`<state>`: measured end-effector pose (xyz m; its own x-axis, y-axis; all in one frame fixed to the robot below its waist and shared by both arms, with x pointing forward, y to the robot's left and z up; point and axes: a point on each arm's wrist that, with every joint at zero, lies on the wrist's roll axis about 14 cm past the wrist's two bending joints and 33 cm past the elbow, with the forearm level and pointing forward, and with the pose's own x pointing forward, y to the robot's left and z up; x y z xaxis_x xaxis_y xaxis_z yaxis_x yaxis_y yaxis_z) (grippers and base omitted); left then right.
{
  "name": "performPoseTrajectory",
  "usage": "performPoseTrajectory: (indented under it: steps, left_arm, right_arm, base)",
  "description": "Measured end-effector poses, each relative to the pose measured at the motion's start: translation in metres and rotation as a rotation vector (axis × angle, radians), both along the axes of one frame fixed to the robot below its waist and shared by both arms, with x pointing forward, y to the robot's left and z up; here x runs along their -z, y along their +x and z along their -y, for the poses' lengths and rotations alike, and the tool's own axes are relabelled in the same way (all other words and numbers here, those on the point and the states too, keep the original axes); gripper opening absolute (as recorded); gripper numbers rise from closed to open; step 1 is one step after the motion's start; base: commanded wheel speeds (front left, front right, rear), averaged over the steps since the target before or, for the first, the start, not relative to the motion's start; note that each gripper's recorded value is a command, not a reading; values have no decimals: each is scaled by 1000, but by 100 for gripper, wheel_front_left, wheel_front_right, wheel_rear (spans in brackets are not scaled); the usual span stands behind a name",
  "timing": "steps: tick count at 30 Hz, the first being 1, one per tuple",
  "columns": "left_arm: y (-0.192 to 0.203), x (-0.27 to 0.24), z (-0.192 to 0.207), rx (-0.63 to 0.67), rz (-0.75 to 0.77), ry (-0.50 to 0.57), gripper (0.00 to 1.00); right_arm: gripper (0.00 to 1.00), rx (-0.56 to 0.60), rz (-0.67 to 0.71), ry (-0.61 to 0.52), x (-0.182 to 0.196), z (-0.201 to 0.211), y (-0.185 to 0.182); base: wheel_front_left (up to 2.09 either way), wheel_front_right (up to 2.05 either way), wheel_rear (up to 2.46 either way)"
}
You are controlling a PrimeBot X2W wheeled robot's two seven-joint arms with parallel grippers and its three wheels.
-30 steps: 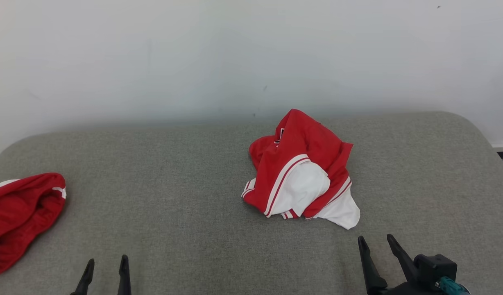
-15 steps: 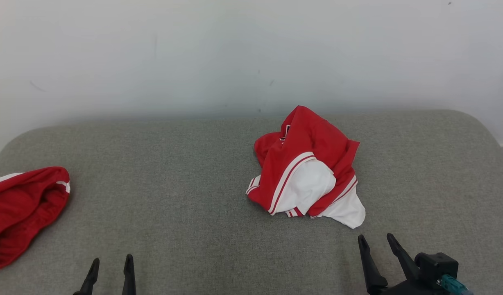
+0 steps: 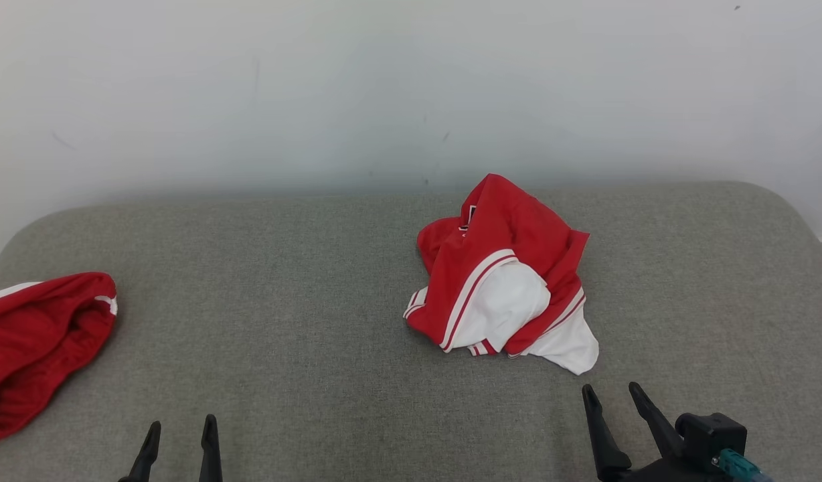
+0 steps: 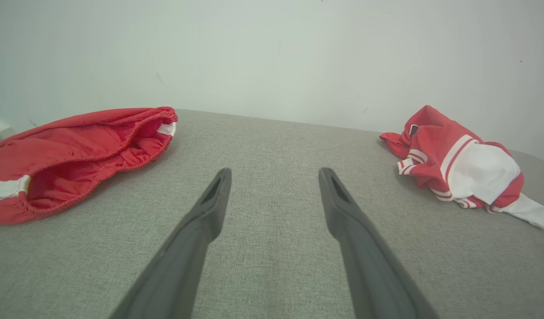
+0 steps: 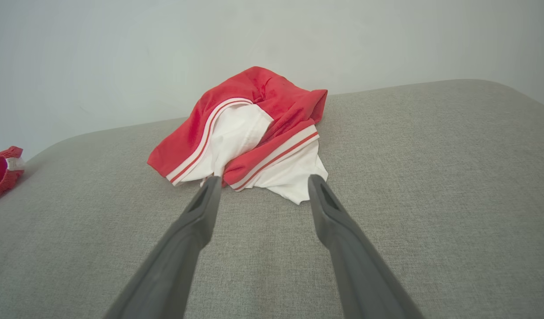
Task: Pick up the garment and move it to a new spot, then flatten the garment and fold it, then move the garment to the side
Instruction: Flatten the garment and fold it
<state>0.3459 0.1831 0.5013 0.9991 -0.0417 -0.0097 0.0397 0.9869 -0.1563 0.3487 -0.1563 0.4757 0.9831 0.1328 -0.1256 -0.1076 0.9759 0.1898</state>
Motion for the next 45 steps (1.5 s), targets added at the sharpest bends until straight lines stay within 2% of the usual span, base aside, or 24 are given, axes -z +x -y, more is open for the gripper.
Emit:
performPoseTrajectory:
  steps: [8,14,20,23,33,40,45]
  left_arm:
    - [1,-2,6,23,-3,1,100]
    - [7,5,29,101,-41,4,100]
    - [27,6,77,280,-54,20,100]
    - [42,7,119,414,-65,32,100]
    - [73,28,207,648,-140,154,100]
    - [98,58,233,661,-244,269,100]
    - [112,82,237,633,-318,341,100]
  right_arm:
    - [100,1,-4,2,1,0,-1]
    - [100,27,0,-4,-2,9,-2]
    - [100,101,-5,-32,-2,34,-12]
    - [100,160,-15,-33,-1,52,-22]
    - [100,304,-36,-25,5,91,-48]
    - [100,378,-72,-7,17,106,-66]
    - [100,423,-83,-10,21,116,-74]
  base:
    - [0,0,0]
    - [0,0,0]
    - [0,0,0]
    - [0,0,0]
    - [0,0,0]
    - [0,0,0]
    - [0,0,0]
